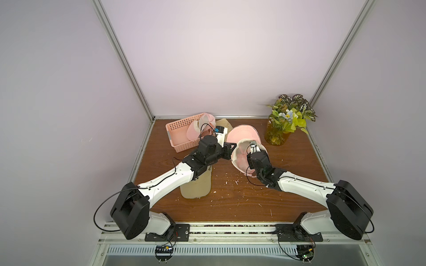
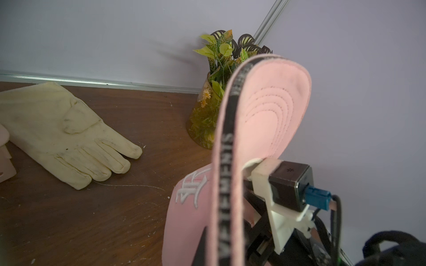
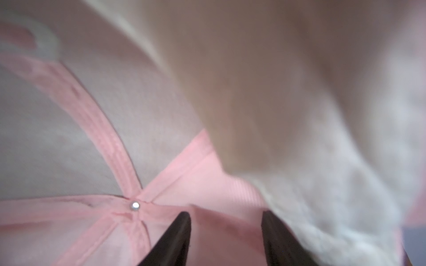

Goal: Turn the baseball cap inside out
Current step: Turn over the baseball cap.

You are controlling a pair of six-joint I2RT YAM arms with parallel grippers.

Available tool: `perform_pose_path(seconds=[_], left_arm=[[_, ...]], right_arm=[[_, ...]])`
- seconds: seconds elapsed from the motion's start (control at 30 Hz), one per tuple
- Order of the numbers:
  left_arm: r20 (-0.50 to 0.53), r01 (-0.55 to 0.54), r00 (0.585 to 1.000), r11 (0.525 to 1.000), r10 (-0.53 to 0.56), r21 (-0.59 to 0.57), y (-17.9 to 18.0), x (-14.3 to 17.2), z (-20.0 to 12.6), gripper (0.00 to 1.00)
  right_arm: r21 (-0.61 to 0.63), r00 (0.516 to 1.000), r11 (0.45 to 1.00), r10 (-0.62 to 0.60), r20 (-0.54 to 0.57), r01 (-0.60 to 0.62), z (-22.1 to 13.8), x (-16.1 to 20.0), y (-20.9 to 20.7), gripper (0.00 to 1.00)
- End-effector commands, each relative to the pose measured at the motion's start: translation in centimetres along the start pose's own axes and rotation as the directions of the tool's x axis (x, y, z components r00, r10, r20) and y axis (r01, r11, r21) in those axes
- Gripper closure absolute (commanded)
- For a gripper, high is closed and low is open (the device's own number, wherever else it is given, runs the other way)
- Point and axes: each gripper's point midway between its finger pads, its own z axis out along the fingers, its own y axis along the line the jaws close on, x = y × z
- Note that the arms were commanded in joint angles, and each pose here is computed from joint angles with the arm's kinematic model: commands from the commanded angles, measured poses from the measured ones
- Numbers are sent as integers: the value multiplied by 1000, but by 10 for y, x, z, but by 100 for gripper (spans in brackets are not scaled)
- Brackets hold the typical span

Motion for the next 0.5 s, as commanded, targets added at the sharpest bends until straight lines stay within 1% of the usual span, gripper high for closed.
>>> perform_pose_path(seconds=[0.0, 0.17, 0.23, 0.3, 0.4, 0.47], left_arm=[[60, -23, 998, 999, 21, 36, -15, -23, -5, 99], [68, -29, 997, 998, 25, 59, -17, -21, -5, 99], [73, -34, 997, 997, 29, 63, -17, -21, -5, 100], [80, -45, 996, 997, 39, 66, -18, -21, -5, 100], [84, -46, 996, 997, 40, 63, -17, -23, -5, 100], [85, -47, 996, 997, 42, 68, -18, -23, -5, 100]], right_arm=[[15, 999, 999, 29, -36, -29, 1, 8, -4, 45], [-141, 998, 990, -28, -59, 19, -1, 12, 22, 45], [-236, 997, 971, -57, -58, 42, -6, 12, 37, 45], [-300, 994, 952, -86, -69, 62, -8, 14, 48, 44], [-371, 986, 924, -134, -101, 87, -11, 20, 61, 45], [-394, 985, 915, -140, -103, 89, -12, 20, 65, 45]])
